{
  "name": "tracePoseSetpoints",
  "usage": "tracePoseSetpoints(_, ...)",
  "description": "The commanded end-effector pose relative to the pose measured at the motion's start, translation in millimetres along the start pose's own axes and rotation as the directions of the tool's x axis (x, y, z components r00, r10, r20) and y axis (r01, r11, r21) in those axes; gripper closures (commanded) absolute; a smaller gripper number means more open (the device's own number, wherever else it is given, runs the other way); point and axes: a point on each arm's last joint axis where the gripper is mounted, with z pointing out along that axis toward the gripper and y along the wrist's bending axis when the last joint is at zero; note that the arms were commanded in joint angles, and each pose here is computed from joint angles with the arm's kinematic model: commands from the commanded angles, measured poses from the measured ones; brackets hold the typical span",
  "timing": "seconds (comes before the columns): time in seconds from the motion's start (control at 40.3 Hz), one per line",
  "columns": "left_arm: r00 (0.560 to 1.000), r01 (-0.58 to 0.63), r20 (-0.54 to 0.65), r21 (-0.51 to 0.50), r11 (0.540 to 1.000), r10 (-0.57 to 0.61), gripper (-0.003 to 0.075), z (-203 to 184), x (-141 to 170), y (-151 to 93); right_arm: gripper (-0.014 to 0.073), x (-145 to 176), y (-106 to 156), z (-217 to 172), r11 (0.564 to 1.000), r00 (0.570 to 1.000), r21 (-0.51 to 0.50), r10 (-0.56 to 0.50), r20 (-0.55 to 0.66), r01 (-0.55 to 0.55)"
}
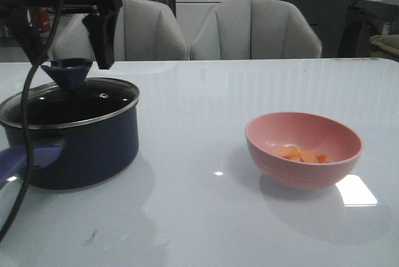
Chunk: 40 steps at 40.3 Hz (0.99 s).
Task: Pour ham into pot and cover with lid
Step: 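Lower the left gripper onto the blue lid knob and grasp it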
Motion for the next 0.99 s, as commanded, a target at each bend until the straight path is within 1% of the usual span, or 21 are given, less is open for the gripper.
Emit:
tracePoseSetpoints(0.0, 0.998, 0.008, 0.069, 0.022, 1.0, -0.01, 0.0061, -21.6, -3.8, -3.7, 0.0445, -5.1, 0.1, -1.6, 1.0, 0.996, -0.001, -0.004, 0.092, 0.005)
tracePoseSetpoints(0.099, 0.999, 0.016, 0.044, 0.033, 0.999, -0.018, 0.0061, -16.1, -3.5, -5.2, 0.0445, -5.1, 0.1, -1.6, 1.0, 0.996, -0.001, -0.004, 0.092, 0.005)
tracePoseSetpoints(0.397, 1.0, 0.019, -0.022, 0.022, 1.0, -0.018, 0.0062, -1.5, -2.3, -5.7, 0.0445, -5.1, 0.1, -1.6, 1.0, 0.996, -0.001, -0.004, 0.092, 0.005)
tracePoseSetpoints(0.497, 0.999, 0.021, -0.048, 0.022, 1.0, -0.02, 0.0085, 4.1, -1.9, -6.3, 0.0445, -5.1, 0.1, -1.6, 1.0, 0.996, -0.001, -0.004, 0.092, 0.005)
tracePoseSetpoints(0.646, 0.999, 0.021, -0.045, 0.024, 0.999, -0.02, 0.0186, 2.4, -2.8, -6.5, 0.0445, -5.1, 0.1, -1.6, 1.0, 0.996, -0.001, -0.004, 0.092, 0.005)
tracePoseSetpoints(0.795, 0.999, 0.021, -0.029, 0.027, 0.999, -0.02, 0.0328, -1.9, -5.6, -7.0, 0.0445, -5.1, 0.1, -1.6, 1.0, 0.996, -0.001, -0.004, 0.092, 0.005)
tracePoseSetpoints(0.869, 1.0, 0.021, -0.019, 0.03, 0.999, -0.021, 0.0378, -4.5, -7.4, -7.4, 0.0445, -5.1, 0.1, -1.6, 1.0, 0.996, -0.001, -0.004, 0.092, 0.005)
tracePoseSetpoints(0.969, 1.0, 0.021, -0.009, 0.032, 0.999, -0.021, 0.0421, -7.1, -9.1, -7.7, 0.0445, -5.1, 0.1, -1.6, 1.0, 0.996, -0.001, -0.004, 0.092, 0.005)
